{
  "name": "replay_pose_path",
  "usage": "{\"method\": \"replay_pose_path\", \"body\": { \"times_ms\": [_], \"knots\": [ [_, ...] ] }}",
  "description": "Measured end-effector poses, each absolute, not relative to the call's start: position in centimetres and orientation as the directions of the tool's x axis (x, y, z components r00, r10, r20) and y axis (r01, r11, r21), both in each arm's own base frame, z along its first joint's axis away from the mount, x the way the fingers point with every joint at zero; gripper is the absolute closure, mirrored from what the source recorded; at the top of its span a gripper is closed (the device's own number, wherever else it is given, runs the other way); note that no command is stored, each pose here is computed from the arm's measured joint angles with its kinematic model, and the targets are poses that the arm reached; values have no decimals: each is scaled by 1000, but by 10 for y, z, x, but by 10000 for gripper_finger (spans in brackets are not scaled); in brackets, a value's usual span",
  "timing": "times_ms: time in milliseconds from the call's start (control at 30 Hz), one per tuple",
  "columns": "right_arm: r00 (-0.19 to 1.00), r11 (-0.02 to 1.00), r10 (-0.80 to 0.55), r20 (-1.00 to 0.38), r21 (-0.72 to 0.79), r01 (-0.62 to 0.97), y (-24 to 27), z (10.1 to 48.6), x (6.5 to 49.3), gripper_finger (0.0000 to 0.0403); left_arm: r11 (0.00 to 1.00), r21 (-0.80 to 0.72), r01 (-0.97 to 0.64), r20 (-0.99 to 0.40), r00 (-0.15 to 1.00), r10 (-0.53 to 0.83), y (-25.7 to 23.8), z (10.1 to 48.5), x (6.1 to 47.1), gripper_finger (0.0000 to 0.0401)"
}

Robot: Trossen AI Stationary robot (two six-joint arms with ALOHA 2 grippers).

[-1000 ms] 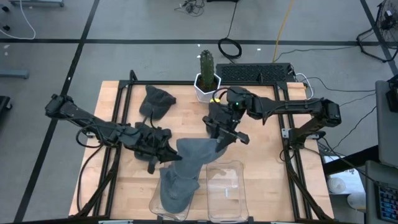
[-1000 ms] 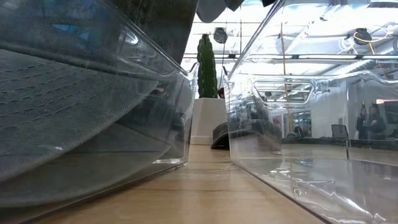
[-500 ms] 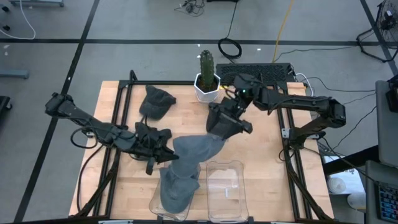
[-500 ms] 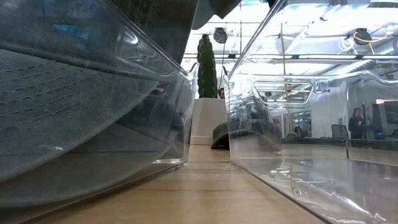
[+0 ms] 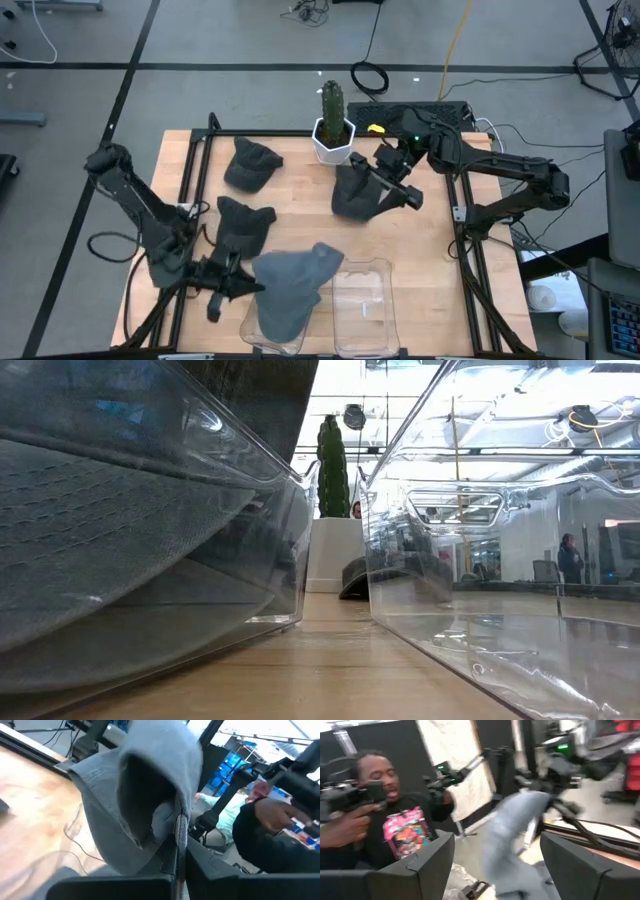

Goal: Pick & Place hat
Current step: Put the gray cap into the left transparent bin

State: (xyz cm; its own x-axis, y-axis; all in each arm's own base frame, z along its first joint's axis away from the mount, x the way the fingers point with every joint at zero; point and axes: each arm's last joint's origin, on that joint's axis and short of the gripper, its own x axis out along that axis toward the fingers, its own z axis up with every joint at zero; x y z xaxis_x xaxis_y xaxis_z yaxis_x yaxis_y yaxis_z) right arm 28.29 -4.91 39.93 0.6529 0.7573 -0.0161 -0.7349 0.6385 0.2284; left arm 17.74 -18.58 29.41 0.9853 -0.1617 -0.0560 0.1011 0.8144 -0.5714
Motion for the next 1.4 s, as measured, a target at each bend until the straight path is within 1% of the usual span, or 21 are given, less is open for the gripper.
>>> {"method": "replay_pose_path", "body": {
  "times_ms": [67,167,233,300,333,433,567,667,800,900,967,1100,1233,1400],
  "knots": [
    [656,641,755,-18,231,-731,-49,399,283,122,816,-569,103,-51,986,-160,-195,284,177,391],
    [658,643,753,-20,235,-729,-49,398,283,122,807,-575,131,-46,980,-192,-206,274,176,391],
    [673,657,740,-25,242,-714,-50,398,284,122,824,-544,156,-88,966,-242,-216,259,174,391],
    [674,658,739,-28,249,-711,-50,397,284,122,851,-481,211,-135,941,-310,-228,241,172,391],
    [674,658,738,-28,249,-711,-50,397,284,122,847,-470,249,-128,930,-344,-233,237,171,391],
    [675,659,737,-28,250,-710,-50,397,284,122,819,-454,349,-35,912,-409,-247,237,166,391],
    [707,690,707,-31,250,-679,-51,397,285,122,866,-355,352,46,932,-359,-254,243,152,391],
    [709,692,704,-31,253,-676,-51,397,285,122,875,-334,351,85,936,-343,-254,253,144,391],
    [706,686,707,-31,273,-675,-50,397,285,122,845,-357,398,46,911,-410,-255,248,146,391],
    [705,685,709,-31,270,-677,-50,397,285,122,845,-398,357,-43,913,-406,-252,237,151,391],
    [705,686,709,-31,261,-679,-50,397,285,122,846,-416,335,-69,916,-396,-248,230,153,391],
    [705,688,709,-31,250,-681,-50,397,285,122,830,-436,346,-70,907,-415,-239,217,153,391],
    [704,687,710,-34,254,-681,-50,396,285,122,796,-480,369,-21,902,-431,-229,206,148,391],
    [702,685,712,-35,256,-682,-50,396,285,122,754,-570,327,-43,904,-425,-216,187,140,391]
  ]
}}
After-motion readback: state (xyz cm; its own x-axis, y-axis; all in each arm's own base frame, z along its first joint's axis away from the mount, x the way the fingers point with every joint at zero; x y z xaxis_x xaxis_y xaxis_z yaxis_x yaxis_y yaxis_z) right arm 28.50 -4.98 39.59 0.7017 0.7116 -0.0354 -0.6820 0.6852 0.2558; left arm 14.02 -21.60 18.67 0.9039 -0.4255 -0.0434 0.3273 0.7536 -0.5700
